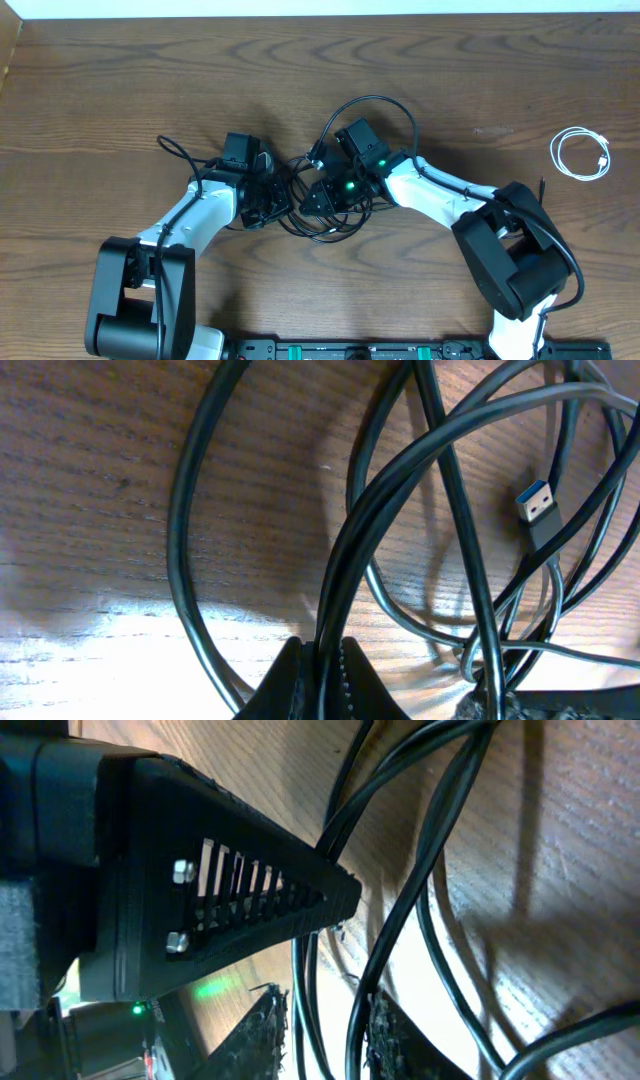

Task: Untangle cables
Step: 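Pull the black cable up and right with the right gripper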

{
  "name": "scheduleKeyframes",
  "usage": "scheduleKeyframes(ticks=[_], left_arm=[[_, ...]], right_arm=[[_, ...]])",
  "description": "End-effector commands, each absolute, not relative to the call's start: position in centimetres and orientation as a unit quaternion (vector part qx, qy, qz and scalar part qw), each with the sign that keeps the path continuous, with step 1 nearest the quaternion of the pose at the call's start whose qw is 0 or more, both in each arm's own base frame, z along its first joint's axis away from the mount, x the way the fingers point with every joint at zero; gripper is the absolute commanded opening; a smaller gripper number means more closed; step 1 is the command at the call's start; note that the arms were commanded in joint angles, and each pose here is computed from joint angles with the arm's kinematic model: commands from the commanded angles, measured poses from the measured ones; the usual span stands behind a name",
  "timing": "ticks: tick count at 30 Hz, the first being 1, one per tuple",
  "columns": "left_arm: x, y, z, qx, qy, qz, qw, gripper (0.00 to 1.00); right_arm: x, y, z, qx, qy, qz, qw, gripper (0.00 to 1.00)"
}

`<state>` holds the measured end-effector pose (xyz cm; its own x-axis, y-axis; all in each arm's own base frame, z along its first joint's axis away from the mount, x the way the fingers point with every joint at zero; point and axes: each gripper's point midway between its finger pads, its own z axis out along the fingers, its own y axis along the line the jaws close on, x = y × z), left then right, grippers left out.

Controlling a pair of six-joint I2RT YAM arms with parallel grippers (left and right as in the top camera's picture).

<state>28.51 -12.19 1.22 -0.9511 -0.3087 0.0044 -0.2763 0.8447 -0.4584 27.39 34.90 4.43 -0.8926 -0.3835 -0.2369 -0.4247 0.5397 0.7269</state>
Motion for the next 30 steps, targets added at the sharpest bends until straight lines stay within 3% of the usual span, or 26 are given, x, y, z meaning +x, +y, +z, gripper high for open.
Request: scheduleKeyframes(ticks=[1,6,8,10,11,19,30], left_arm=[[28.1,-12.2,0.8,-0.150,0.960,-0.235,0.024,0.08],[28.1,-12.2,0.8,-0.150,0.960,-0.235,0.024,0.08],[28.1,-12.2,0.8,-0.150,0.960,-0.235,0.024,0.08],[28.1,-12.2,0.8,-0.150,0.960,-0.235,0.024,0.08],[28.1,-12.2,0.8,-0.150,0.960,-0.235,0.024,0.08],[28.1,-12.1,0.8,-0.152,0.960,-0.235,0.024,0.08],[28.3,-8.4,0.6,-0.218,0.949,-0.226,0.017,0.07]], right_arm=[[26.6,34.7,2.1,-0.235,0.881,0.410,0.005,0.23],[26.1,34.7,0.3,-0.231,0.882,0.410,-0.017,0.21],[26.1,34.6,0.2,-0.230,0.883,0.410,-0.018,0.15],[26.2,34.6,0.3,-0.212,0.887,0.409,-0.025,0.01],[26.2,34.6,0.5,-0.194,0.888,0.416,-0.035,0.01],[26.6,35.0,10.3,-0.221,0.757,0.612,-0.058,0.01],[28.7,32.5,20.7,-0.261,0.745,0.606,0.098,0.01]])
